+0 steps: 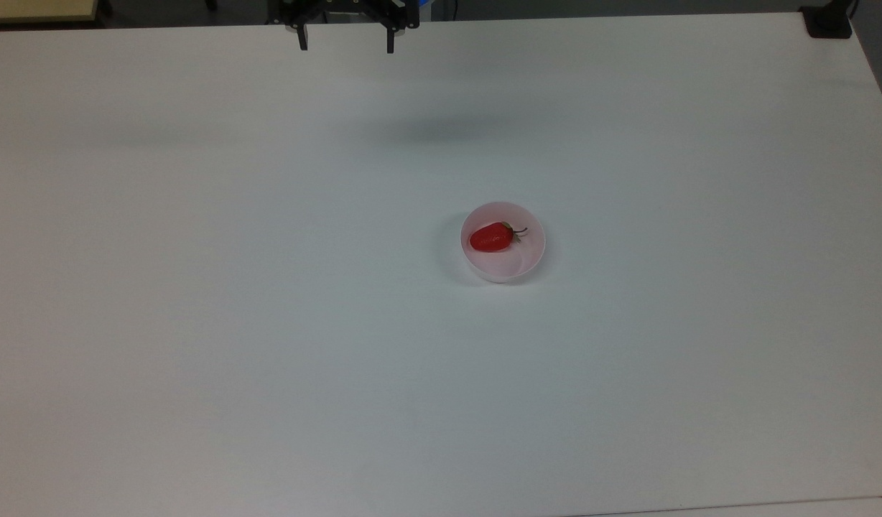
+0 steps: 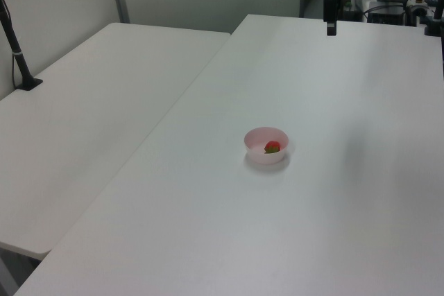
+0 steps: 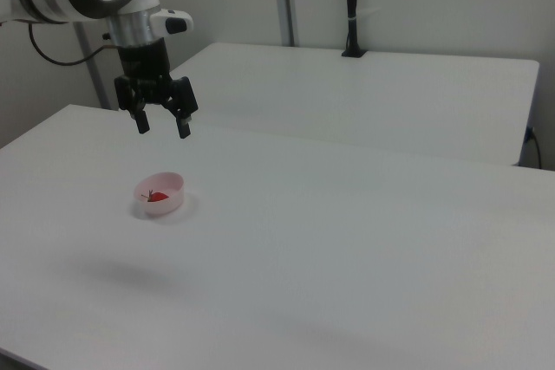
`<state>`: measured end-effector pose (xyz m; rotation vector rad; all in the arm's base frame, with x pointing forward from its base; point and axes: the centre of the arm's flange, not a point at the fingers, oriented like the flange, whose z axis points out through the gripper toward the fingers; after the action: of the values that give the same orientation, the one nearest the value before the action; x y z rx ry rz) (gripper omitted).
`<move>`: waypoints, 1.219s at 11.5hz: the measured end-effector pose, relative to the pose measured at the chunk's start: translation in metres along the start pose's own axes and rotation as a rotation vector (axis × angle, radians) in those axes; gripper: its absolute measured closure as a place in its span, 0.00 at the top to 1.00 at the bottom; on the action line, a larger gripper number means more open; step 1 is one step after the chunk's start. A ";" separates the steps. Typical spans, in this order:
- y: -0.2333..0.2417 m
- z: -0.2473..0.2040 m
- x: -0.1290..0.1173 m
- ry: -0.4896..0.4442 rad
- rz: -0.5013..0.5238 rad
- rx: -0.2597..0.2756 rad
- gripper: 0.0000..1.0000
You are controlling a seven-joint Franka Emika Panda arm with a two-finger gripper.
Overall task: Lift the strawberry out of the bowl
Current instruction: 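Move the open gripper over the pink bowl holding the strawberry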
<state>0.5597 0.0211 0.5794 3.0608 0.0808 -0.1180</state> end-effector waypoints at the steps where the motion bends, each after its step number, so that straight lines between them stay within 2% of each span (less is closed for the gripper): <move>1: -0.003 0.001 0.001 -0.002 -0.005 0.000 1.00; 3: -0.014 0.005 0.004 -0.003 0.003 0.002 1.00; 8: -0.084 0.038 0.033 0.032 0.151 0.001 1.00; 12: -0.141 0.093 0.069 0.090 0.406 0.030 1.00; 14: -0.157 0.121 0.081 0.090 0.520 0.043 0.96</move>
<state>0.6230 0.1716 0.4406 3.0084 -0.7111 0.0516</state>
